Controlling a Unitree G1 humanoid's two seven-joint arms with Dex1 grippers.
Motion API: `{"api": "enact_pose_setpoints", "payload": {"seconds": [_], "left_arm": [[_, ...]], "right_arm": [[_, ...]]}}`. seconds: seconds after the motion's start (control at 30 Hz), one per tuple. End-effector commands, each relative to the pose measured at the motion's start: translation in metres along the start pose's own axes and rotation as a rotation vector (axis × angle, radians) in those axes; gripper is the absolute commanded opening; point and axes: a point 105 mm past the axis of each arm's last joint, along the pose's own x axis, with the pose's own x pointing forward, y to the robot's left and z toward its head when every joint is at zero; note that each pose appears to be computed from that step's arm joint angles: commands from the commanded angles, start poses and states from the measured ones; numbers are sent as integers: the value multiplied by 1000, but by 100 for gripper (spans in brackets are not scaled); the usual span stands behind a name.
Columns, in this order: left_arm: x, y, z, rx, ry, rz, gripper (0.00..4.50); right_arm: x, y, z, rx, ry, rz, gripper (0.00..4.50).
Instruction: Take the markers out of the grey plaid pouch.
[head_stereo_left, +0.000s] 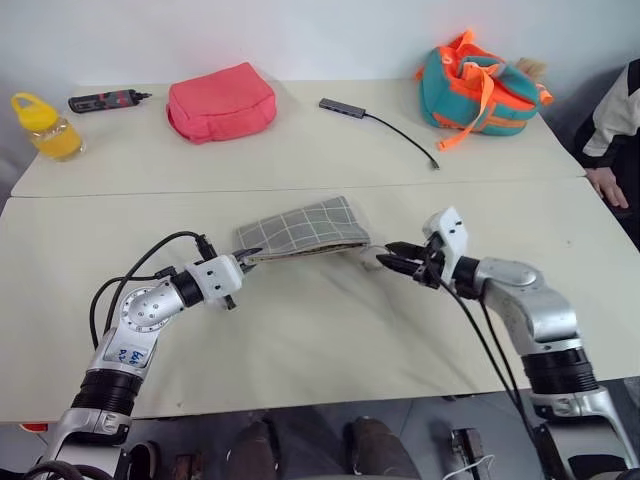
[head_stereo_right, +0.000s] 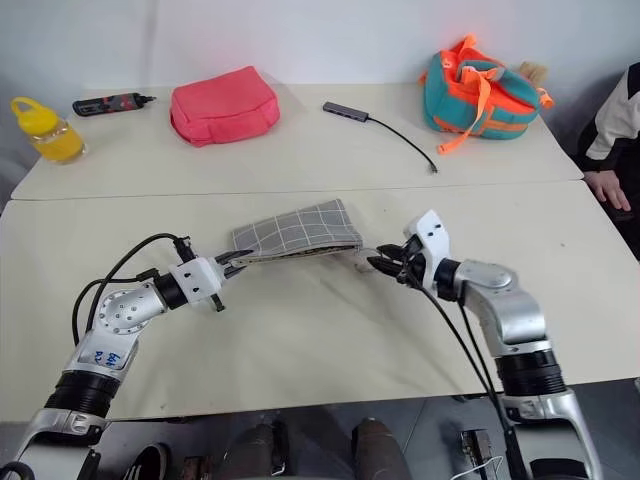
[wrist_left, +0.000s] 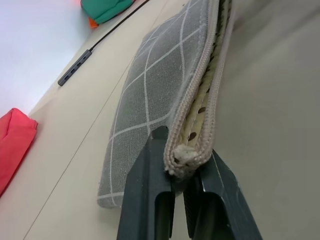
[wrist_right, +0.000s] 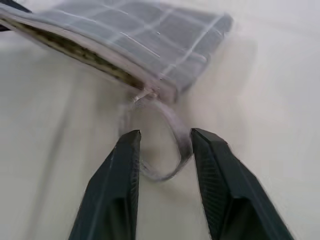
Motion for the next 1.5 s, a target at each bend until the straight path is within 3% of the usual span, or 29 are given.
{"api": "enact_pose_setpoints", "payload": {"seconds": [0.03,0.13,0.33,0.5,1.03,1.23,1.4,1.5], "left_arm": [[-1,15,12,-1,-49,43,0],[1,19,16,-43,-66,46,0],[8,25,29,-96,-105,47,0],[12,26,35,-76,-105,34,0],[21,13,57,-109,-149,-49,0],[28,-6,78,-399,-170,-231,0],[29,0,109,-668,-249,-315,0],[32,12,127,-949,-314,-318,0]], "right_arm": [[-16,-18,27,-96,-53,-61,153],[-8,-7,49,-150,-116,-23,153],[22,58,75,-283,-227,171,4],[38,85,64,-408,-206,235,4],[48,66,40,-647,-44,183,4],[25,46,53,-839,107,282,4],[11,37,73,-904,189,370,4],[4,48,78,-885,237,481,4]]}}
